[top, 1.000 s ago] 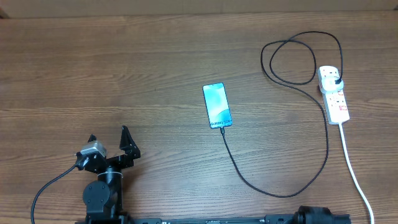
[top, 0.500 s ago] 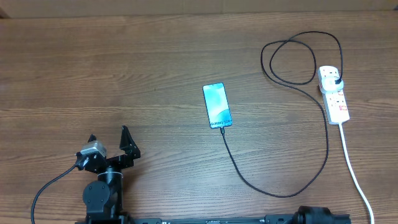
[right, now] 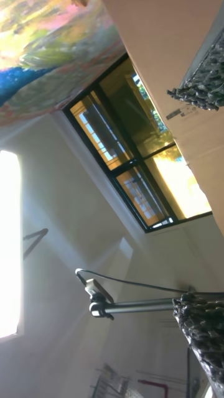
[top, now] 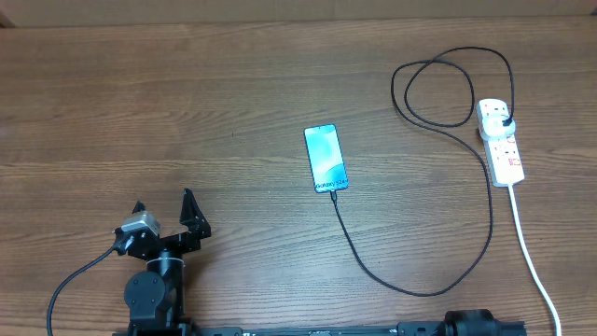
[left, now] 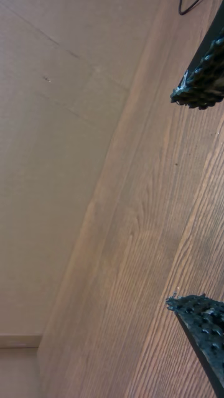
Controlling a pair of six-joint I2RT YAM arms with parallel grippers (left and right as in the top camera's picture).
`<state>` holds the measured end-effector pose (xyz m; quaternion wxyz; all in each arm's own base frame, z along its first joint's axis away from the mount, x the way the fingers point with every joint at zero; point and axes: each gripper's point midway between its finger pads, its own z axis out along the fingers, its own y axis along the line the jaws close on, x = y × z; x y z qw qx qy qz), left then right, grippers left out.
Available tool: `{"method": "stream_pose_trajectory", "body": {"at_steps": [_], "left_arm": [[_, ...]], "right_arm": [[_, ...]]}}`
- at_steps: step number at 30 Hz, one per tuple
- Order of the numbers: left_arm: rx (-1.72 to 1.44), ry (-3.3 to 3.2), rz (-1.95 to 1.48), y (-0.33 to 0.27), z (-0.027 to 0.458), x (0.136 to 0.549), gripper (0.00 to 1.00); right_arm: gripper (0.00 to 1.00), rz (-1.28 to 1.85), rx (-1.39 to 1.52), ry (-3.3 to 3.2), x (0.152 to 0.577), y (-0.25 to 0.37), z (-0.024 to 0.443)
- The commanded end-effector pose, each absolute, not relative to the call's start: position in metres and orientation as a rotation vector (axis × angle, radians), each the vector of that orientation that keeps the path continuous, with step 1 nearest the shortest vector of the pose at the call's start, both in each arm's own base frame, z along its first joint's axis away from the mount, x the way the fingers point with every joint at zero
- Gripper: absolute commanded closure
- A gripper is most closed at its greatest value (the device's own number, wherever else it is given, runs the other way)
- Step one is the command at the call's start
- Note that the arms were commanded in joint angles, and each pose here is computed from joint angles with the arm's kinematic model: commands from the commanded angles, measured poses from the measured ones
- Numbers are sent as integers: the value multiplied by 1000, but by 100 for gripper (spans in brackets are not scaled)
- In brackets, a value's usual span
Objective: Plug charger to phone and switch on socket
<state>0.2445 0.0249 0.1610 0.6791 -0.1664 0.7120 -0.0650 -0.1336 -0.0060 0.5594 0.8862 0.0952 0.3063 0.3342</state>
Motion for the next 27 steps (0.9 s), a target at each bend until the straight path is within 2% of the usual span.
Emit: {"method": "stream_pose_trajectory", "body": {"at_steps": [1,6,27], "left_arm": [[-346,1600,-138,22,159,245,1],[-346,1600,-138,22,159,245,0],[-313,1608,-103,23,158,245,1]], "right_arm": [[0,685,239,621,-134,-16,559],[0,655,317,568,-136,-31,562],[0,662,310,531,-134,-31,569]]}}
